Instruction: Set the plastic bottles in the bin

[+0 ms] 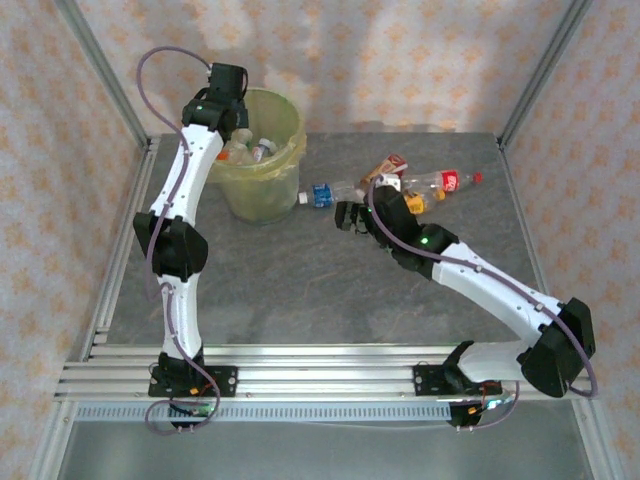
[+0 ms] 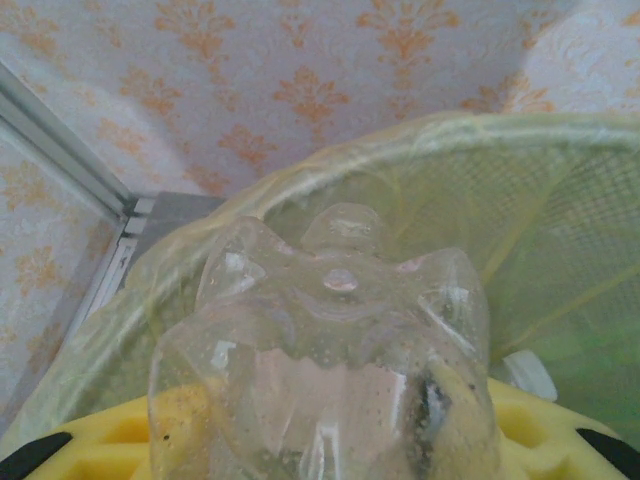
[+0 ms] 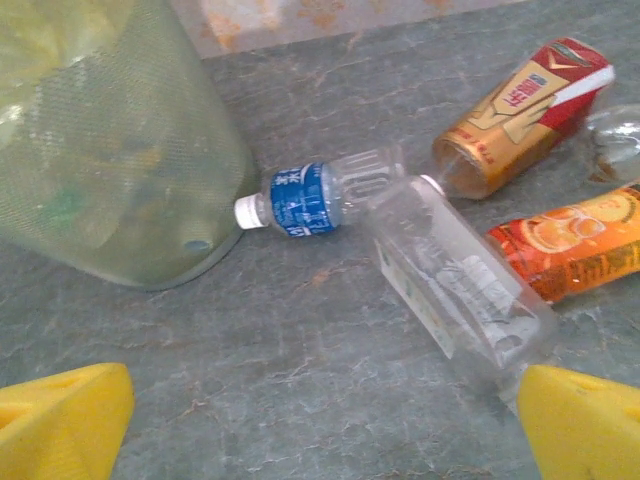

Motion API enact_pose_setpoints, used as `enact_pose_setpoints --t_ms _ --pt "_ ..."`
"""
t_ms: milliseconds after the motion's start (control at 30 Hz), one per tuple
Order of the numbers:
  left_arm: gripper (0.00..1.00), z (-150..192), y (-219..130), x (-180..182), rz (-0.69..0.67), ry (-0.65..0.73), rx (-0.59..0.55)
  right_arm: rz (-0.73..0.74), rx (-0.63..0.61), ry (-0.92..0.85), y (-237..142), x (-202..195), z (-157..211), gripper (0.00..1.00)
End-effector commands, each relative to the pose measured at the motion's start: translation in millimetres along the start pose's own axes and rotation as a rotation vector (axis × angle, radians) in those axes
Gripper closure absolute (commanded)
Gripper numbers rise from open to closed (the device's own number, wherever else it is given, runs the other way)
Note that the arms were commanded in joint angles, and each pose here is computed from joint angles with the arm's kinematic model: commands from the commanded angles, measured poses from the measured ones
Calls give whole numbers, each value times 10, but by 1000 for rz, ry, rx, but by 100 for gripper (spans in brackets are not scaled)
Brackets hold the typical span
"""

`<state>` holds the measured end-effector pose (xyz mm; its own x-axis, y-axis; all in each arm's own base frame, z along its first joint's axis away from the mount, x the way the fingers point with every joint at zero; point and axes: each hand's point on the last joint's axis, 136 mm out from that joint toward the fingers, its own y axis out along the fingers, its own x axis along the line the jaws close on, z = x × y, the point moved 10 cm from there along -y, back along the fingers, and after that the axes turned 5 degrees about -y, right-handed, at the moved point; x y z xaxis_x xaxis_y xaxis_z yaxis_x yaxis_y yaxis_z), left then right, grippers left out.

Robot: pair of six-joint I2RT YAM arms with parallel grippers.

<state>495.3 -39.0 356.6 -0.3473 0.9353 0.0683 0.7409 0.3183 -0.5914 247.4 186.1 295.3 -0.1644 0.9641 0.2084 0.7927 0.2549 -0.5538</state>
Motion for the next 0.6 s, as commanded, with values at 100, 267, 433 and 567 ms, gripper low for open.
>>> enact_pose_setpoints --t_ms 100,267,433,567 --pt "44 5 -50 97 -55 39 28 101 -9 54 -39 -153 -92 1" --pt "23 -27 -113 107 -35 28 23 130 7 54 -6 -203 -79 1" --pt "19 -100 -247 127 0 4 5 170 21 37 46 -232 -76 1" --pt "19 -155 -383 148 42 -22 -11 214 58 14 152 -269 -64 1"
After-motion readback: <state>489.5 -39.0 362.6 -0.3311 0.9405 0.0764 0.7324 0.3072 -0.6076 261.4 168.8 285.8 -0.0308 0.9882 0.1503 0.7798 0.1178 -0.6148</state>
